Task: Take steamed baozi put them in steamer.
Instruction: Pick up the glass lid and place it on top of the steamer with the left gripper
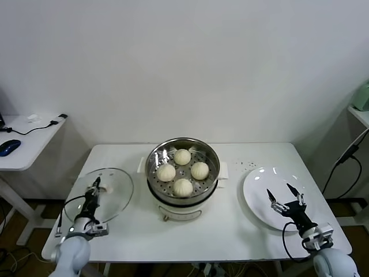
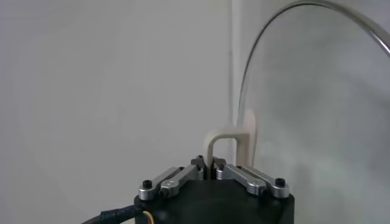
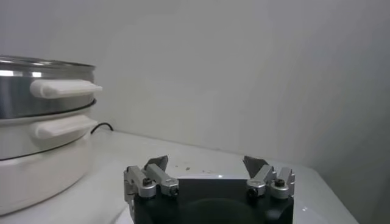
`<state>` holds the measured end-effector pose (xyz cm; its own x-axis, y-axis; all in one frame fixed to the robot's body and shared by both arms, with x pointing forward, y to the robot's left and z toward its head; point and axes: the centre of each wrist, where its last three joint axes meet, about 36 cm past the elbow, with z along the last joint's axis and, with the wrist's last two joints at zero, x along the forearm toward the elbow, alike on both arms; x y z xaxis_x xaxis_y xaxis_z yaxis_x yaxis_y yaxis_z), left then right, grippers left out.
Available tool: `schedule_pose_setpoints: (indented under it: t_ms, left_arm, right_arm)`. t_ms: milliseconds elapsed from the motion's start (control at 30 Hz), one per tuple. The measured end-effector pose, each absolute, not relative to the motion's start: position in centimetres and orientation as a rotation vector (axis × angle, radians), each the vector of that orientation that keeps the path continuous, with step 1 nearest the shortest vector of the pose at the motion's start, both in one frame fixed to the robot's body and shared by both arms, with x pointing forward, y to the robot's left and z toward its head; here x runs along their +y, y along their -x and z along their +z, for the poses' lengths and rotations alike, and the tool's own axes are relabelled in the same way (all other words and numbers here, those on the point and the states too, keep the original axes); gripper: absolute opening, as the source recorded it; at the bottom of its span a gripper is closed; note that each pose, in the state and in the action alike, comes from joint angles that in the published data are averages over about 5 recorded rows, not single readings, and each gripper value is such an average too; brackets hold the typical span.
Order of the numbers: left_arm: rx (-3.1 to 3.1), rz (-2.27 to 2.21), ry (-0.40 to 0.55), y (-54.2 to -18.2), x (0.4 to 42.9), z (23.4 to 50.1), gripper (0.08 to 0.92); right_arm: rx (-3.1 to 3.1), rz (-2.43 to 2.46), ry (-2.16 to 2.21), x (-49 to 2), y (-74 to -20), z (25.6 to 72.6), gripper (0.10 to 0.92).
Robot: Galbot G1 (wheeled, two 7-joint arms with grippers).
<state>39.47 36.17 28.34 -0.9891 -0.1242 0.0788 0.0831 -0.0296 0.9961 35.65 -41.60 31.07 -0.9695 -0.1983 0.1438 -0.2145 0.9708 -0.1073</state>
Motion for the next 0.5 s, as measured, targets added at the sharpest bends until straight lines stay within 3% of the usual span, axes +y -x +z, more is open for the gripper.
schedule_pose_setpoints:
  t_ms: [500]
  left_arm:
    - [-2.094,-2.242,-0.275,-33.4,32.8,39.0,0.15]
  right_arm:
    - [-2.976,0.243,-0.327,-42.0,-37.1,30.7,0.823]
